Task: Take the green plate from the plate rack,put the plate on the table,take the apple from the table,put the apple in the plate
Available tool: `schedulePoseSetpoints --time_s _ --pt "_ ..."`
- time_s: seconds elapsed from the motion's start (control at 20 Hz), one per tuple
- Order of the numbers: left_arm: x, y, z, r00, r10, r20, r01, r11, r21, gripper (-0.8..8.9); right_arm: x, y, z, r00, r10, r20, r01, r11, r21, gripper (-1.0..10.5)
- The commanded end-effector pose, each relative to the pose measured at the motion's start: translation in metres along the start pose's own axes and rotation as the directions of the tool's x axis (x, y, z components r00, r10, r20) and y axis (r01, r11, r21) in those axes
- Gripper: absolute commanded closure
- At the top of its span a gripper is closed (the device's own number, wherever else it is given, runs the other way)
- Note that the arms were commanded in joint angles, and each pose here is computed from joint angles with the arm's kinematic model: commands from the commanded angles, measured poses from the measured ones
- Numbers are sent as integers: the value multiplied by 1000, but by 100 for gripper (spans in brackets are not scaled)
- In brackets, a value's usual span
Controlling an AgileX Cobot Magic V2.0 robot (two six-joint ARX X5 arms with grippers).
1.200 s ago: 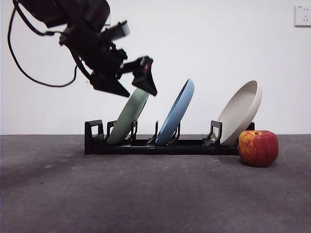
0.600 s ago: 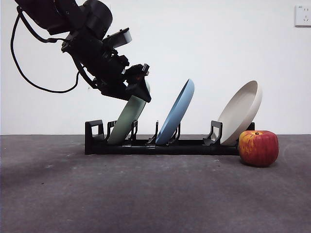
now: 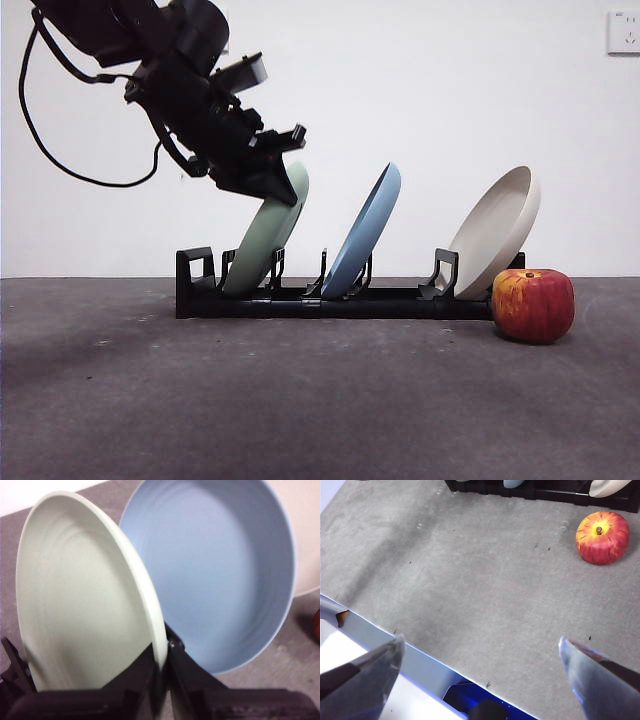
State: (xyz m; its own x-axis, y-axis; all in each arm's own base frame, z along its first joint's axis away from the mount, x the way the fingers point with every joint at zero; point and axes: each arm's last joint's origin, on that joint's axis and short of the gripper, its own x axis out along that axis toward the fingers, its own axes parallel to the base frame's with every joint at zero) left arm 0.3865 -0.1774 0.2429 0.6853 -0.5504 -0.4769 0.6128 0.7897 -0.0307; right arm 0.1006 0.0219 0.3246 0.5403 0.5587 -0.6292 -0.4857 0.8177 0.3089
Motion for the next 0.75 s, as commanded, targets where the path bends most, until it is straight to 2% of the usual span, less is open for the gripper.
schedulePoseSetpoints --time_s 0.05,0.3,0.4,0.6,0.75 --pt "-17 -4 16 998 -10 65 10 1000 -4 822 0 1 0 1000 4 3 -4 1000 2 290" --pt "-64 -13 47 987 -2 163 -2 1000 23 822 0 1 0 1000 4 3 -4 1000 2 289" --pt "-92 -22 57 986 -10 164 3 999 46 822 0 1 0 1000 4 3 -4 1000 0 290" --pt "-154 -52 65 995 -16 103 -4 981 195 820 0 1 0 1000 4 3 -4 1000 -1 290" --pt "-184 -81 57 1000 -10 -13 14 945 328 819 0 1 0 1000 4 3 -4 1000 -1 289"
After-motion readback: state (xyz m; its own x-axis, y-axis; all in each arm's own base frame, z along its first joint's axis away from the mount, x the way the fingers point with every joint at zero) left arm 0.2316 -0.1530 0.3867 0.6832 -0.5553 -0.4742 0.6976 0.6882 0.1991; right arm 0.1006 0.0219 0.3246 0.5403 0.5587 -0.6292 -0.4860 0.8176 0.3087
